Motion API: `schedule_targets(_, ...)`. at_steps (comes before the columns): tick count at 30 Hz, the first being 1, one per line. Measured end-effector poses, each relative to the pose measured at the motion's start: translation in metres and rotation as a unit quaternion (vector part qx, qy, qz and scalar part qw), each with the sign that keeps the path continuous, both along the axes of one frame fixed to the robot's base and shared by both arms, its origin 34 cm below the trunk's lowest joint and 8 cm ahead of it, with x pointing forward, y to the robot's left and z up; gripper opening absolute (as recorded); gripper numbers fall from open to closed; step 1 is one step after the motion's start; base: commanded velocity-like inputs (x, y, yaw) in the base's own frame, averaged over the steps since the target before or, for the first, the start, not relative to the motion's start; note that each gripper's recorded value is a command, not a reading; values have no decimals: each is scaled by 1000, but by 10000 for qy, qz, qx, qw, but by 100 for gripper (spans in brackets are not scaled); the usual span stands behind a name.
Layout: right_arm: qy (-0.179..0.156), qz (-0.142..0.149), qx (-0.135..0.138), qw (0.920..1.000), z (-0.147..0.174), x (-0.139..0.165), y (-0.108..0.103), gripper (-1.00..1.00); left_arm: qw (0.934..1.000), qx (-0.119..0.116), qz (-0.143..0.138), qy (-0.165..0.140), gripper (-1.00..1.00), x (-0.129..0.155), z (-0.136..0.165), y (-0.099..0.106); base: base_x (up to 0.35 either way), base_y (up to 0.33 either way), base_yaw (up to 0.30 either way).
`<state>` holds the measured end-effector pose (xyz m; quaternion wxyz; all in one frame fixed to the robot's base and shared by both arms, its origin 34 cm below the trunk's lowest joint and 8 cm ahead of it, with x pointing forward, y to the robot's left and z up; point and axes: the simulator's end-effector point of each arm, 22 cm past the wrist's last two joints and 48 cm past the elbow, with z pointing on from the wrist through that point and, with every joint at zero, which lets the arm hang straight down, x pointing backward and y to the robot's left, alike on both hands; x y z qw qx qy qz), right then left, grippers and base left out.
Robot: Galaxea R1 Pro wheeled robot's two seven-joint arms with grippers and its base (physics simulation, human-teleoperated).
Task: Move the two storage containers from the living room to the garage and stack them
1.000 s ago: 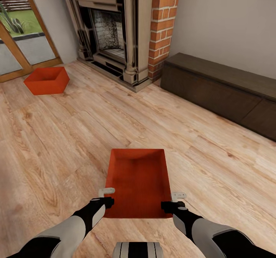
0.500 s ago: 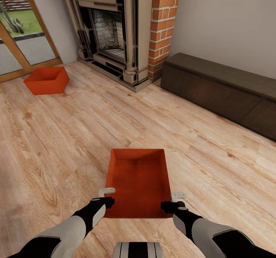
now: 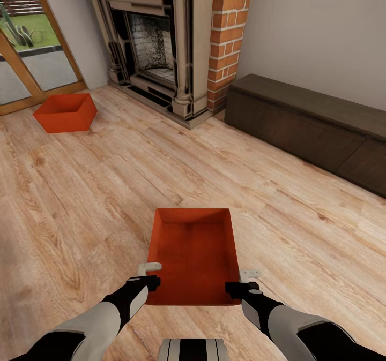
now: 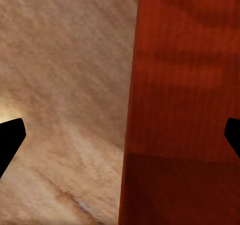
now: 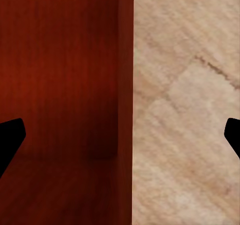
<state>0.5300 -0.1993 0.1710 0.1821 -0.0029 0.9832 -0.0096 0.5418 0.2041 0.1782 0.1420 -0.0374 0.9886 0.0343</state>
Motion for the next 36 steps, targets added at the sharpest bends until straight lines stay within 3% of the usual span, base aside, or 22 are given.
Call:
schedule_targets(11,1,2,-15,10000,0,0,-1,100,10000,7,2,-3,100,1,0,2,0,0,0)
schedule_targets(12,2,3,-14,10000,0,0,-1,-100,10000,7,3,-7,100,1,0,2,0,0,0)
schedule_targets(13,3,3,-12,10000,0,0,0,-100,10000,7,3,-14,100,2,1,2,0,0,0)
schedule_targets(14,5,4,-11,10000,0,0,0,-100,10000,9,3,-17,-100,2,1,2,0,0,0)
schedule_targets(36,-3,75,-13,10000,0,1,1,-100,9999,-122,97,-15,-100,1,0,-4,0,0,0)
